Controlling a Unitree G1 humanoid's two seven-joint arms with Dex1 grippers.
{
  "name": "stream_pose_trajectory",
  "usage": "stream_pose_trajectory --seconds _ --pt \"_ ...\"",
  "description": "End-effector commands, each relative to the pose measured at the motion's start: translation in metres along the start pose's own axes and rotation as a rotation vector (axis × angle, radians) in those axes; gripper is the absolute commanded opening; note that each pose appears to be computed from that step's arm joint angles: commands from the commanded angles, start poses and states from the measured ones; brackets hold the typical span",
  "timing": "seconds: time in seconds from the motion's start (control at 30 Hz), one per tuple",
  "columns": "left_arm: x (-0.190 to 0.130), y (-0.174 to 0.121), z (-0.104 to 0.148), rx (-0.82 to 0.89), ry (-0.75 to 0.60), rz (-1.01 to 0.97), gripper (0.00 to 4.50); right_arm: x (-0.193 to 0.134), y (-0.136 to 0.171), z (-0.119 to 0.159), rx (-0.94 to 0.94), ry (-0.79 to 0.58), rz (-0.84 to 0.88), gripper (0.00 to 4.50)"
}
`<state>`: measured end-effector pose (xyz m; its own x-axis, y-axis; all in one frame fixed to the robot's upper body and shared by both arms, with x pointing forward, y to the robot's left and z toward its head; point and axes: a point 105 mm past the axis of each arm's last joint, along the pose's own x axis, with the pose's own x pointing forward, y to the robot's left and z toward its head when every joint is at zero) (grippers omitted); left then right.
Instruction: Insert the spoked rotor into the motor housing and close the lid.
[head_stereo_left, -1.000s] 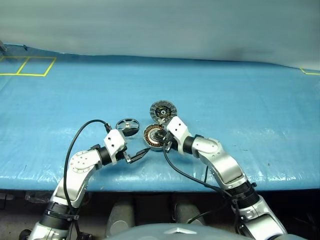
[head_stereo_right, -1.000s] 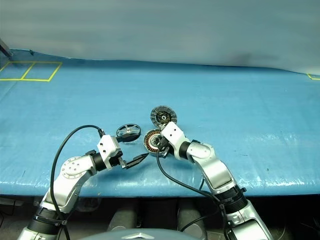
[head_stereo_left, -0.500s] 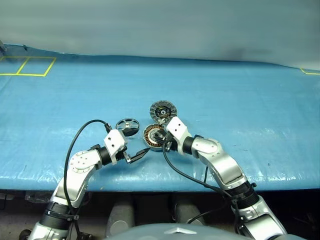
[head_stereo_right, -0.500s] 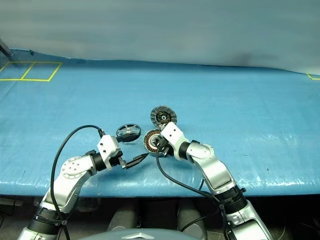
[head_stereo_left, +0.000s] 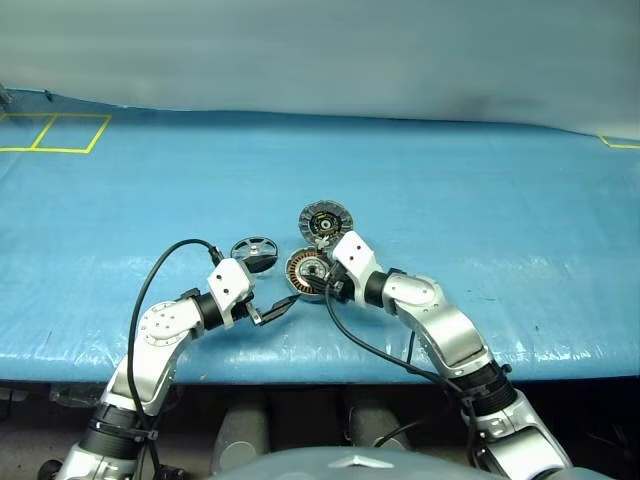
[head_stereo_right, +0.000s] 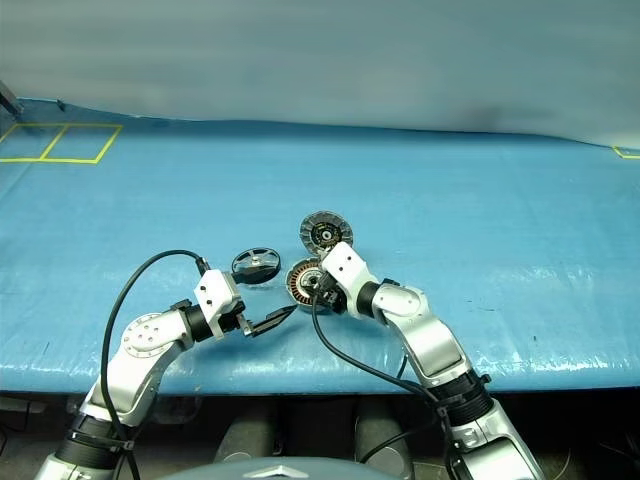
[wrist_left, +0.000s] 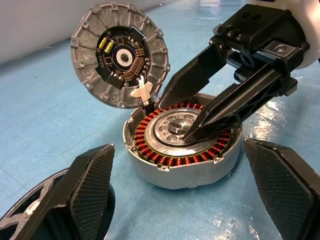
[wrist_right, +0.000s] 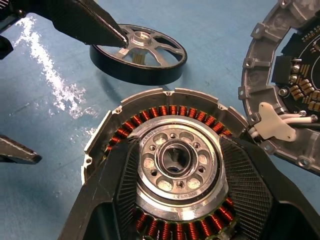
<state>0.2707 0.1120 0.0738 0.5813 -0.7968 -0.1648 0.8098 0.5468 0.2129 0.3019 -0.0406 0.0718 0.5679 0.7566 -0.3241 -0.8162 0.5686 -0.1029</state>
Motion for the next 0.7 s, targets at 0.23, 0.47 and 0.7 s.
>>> stream_pose_trajectory --seconds 0.23,0.47,0.7 --pt "-0.0012 0.0031 0.0111 0.043 -0.037 0.012 4.5 -0.0015 -0.0076 0.0185 0.016 -0.086 -0.041 0.38" --pt "-0.0014 0.0038 0.0109 0.047 -0.036 0.017 4.5 0.0005 -0.0082 0.0172 0.014 -0.078 -0.044 0.02" --pt "-0.0019 0.0044 0.0101 0.049 -0.032 0.02 4.5 0.0034 -0.0014 0.0128 0.018 -0.06 -0.018 0.02"
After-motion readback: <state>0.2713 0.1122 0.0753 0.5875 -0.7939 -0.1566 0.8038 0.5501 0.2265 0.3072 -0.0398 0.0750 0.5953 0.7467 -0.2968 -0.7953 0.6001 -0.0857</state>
